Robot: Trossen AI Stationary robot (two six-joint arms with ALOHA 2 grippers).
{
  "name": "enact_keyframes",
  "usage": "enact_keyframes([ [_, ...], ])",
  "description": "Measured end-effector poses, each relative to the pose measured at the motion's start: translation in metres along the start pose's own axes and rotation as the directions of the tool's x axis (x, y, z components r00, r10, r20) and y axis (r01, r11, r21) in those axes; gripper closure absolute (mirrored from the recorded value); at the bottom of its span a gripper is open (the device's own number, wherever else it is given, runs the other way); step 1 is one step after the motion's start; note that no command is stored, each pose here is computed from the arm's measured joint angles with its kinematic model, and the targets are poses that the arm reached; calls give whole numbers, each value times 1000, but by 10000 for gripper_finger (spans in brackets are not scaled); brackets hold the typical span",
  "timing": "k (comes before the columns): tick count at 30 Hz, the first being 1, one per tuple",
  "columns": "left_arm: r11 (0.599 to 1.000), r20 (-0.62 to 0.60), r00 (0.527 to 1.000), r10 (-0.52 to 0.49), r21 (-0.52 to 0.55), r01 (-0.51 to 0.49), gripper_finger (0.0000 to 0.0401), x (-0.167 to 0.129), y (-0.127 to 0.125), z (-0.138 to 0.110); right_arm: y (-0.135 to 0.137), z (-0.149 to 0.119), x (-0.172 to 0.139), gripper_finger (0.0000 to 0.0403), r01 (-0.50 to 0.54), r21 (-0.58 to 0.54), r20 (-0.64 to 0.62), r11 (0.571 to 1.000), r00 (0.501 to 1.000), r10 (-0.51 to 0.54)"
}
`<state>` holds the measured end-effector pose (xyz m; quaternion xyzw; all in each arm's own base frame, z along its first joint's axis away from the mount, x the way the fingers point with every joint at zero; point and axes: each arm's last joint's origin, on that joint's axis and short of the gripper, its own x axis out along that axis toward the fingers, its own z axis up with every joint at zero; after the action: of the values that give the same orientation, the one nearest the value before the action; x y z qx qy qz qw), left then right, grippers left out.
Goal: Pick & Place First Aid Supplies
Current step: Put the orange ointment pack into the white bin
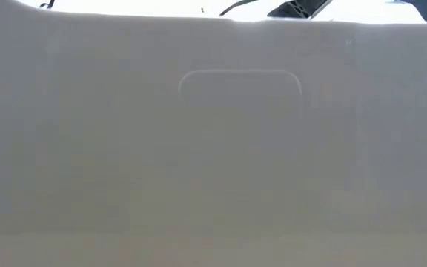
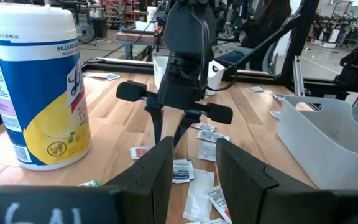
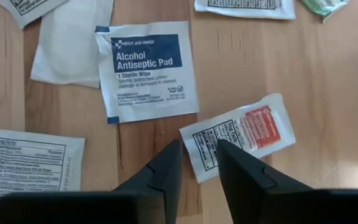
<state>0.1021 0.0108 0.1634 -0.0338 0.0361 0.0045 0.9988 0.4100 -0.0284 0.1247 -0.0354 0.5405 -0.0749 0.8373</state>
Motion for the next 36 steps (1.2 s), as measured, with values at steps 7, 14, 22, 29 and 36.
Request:
enact_keyframes([
  [7,1000,0,1000,0,0,0,281,0,0,0,-5,-2,2,349,-8,54,-13,998,1000,9],
  [14,1000,0,1000,0,0,0,281,0,0,0,-7,-2,3,395,11,92,-13,996,1000,-10],
  [22,1000,0,1000,0,0,0,281,0,0,0,-3,0,-1,402,20,124,0,992,1000,-20],
  [29,1000,0,1000,-1,0,1,281,0,0,0,1,1,-25,401,8,126,2,992,1000,-8],
  [36,1000,-1,1000,-2,0,2,281,0,0,0,1,-7,-39,400,-25,91,-87,996,996,33],
])
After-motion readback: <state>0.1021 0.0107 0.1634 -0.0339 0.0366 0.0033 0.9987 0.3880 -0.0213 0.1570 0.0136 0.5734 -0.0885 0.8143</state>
